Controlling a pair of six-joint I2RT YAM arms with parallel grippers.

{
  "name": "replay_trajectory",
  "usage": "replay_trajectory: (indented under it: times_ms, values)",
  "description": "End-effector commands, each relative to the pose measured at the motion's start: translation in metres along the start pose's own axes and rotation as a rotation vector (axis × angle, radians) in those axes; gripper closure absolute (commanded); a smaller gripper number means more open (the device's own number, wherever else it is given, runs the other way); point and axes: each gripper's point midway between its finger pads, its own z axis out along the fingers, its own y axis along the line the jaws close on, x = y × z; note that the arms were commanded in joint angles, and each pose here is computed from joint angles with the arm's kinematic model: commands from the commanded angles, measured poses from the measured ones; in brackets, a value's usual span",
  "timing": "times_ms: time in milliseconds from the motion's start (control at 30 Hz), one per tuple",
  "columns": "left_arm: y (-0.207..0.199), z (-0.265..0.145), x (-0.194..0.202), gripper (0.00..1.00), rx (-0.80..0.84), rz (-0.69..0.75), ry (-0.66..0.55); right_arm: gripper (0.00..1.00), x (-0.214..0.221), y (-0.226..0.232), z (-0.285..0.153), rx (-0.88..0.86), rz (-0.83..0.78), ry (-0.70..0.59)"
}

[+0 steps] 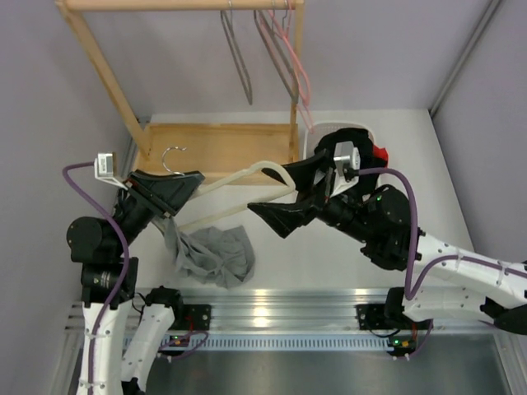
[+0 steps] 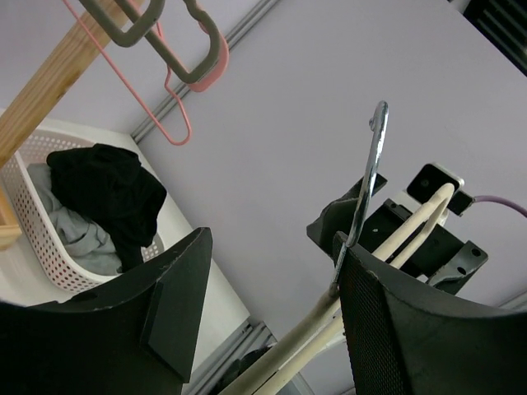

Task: Remove the tank top from the hanger

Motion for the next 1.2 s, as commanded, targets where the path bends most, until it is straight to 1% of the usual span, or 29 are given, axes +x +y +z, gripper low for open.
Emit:
replay_trajectory:
  times_ms: [0, 67, 133, 167, 200, 267, 300, 333, 433, 500, 567, 600, 667, 700, 767, 800, 867, 967, 1167]
  values:
    - [-0.019, -0.005, 0.001, 1.00, 0.071, 0.070, 0.013, 0.10, -0.009, 0.010, 0.008, -0.049, 0.016, 0.003]
    - [-0.017, -0.005, 0.003, 1.00, 0.068, 0.069, 0.018, 0.14, -0.010, 0.010, 0.010, -0.049, 0.025, 0.002]
    - [-0.012, -0.005, 0.005, 1.00, 0.061, 0.070, 0.024, 0.56, -0.012, 0.008, 0.010, -0.031, 0.046, -0.006]
    - [-0.010, -0.005, 0.006, 1.00, 0.059, 0.073, 0.024, 0.73, -0.014, 0.001, 0.010, 0.009, 0.055, -0.017]
    - [-0.009, -0.005, 0.007, 1.00, 0.056, 0.073, 0.025, 1.00, -0.013, -0.001, 0.009, 0.023, 0.063, -0.018]
    - [-0.004, -0.006, 0.009, 0.98, 0.050, 0.075, 0.030, 1.00, -0.020, -0.010, 0.005, 0.082, 0.081, -0.045]
    - [-0.003, -0.006, 0.010, 0.94, 0.048, 0.078, 0.030, 1.00, -0.020, -0.012, 0.004, 0.092, 0.086, -0.047]
    - [-0.002, -0.006, 0.012, 0.84, 0.049, 0.079, 0.037, 1.00, -0.023, -0.014, 0.002, 0.102, 0.100, -0.054]
    - [-0.001, -0.008, 0.015, 0.71, 0.055, 0.097, 0.051, 1.00, -0.029, -0.020, -0.002, 0.137, 0.121, -0.060]
    - [-0.004, -0.009, 0.018, 0.65, 0.070, 0.117, 0.069, 1.00, -0.031, -0.025, -0.003, 0.150, 0.128, -0.063]
    - [-0.007, -0.011, 0.021, 0.52, 0.085, 0.139, 0.088, 1.00, -0.035, -0.027, -0.005, 0.158, 0.150, -0.073]
    - [-0.011, -0.012, 0.022, 0.41, 0.098, 0.151, 0.095, 1.00, -0.039, -0.029, -0.007, 0.164, 0.154, -0.083]
    - [-0.017, -0.015, 0.027, 0.32, 0.123, 0.175, 0.125, 1.00, -0.039, -0.034, -0.008, 0.185, 0.175, -0.084]
    - [-0.021, -0.016, 0.028, 0.23, 0.134, 0.184, 0.134, 1.00, -0.043, -0.037, -0.009, 0.192, 0.178, -0.091]
    - [-0.029, -0.020, 0.031, 0.14, 0.166, 0.211, 0.150, 1.00, -0.045, -0.042, -0.011, 0.209, 0.191, -0.092]
    - [-0.033, -0.022, 0.034, 0.02, 0.184, 0.224, 0.167, 1.00, -0.048, -0.042, -0.011, 0.206, 0.194, -0.096]
    - [-0.045, -0.027, 0.037, 0.02, 0.230, 0.286, 0.186, 1.00, -0.050, -0.048, -0.012, 0.219, 0.200, -0.097]
    - [-0.061, -0.036, 0.043, 0.02, 0.290, 0.340, 0.215, 1.00, -0.054, -0.046, -0.012, 0.193, 0.215, -0.088]
    - [-0.059, -0.034, 0.042, 0.03, 0.289, 0.357, 0.212, 1.00, -0.046, -0.035, -0.003, 0.124, 0.257, -0.045]
